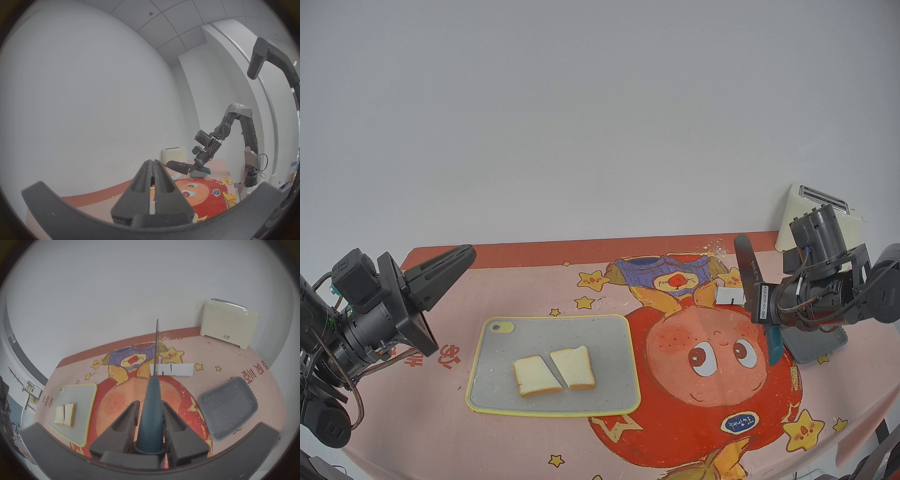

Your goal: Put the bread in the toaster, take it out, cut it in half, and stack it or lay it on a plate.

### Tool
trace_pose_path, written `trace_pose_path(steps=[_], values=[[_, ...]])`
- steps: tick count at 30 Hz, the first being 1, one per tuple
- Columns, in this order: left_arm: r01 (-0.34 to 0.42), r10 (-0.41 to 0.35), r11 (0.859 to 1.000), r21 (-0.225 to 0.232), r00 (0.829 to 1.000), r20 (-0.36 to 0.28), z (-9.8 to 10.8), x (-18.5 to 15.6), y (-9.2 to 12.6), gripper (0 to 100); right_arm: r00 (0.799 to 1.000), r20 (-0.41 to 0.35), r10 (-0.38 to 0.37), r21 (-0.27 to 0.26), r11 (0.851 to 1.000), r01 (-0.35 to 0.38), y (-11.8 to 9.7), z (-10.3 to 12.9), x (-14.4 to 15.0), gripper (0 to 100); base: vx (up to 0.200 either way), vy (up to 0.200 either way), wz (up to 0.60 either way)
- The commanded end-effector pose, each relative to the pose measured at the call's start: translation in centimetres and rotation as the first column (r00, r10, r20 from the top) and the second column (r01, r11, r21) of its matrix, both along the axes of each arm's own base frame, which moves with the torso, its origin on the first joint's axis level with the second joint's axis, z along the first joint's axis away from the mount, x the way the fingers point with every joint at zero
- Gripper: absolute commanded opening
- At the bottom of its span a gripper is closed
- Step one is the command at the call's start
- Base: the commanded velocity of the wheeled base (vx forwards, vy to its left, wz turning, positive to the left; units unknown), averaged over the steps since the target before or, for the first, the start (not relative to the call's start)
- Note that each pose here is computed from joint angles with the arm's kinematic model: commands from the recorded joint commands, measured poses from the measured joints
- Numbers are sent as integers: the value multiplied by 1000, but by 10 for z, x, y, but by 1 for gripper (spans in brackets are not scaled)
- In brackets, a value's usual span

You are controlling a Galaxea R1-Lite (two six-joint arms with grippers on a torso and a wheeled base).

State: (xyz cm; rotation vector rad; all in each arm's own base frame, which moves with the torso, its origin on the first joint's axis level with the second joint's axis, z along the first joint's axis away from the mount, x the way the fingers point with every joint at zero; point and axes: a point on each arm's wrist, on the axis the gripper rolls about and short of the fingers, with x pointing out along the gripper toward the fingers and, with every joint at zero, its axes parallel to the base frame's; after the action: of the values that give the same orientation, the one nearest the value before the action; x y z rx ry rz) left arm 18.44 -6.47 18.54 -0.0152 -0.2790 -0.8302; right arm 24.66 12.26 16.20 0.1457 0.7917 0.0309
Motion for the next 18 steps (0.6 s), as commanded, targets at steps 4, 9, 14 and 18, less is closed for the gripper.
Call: trace_pose_path(steps=[4,9,14,18], values=[[-38,38,999,16,999,-10,-8,-11,3,0,1000,-25,-2,-26,1000,2,-4,-7,-6,0,0,0,0],[-93,93,996,6,995,-23,-10,-10,4,0,999,-37,-15,-33,999,14,-7,-11,-3,0,0,0,0],[-98,98,995,4,995,-17,-9,-11,4,0,998,-39,-46,-33,998,45,-14,-12,1,0,0,0,0],[-100,100,995,12,995,-5,-9,-11,5,0,997,-59,-48,-33,998,46,-13,-17,5,0,0,0,0]])
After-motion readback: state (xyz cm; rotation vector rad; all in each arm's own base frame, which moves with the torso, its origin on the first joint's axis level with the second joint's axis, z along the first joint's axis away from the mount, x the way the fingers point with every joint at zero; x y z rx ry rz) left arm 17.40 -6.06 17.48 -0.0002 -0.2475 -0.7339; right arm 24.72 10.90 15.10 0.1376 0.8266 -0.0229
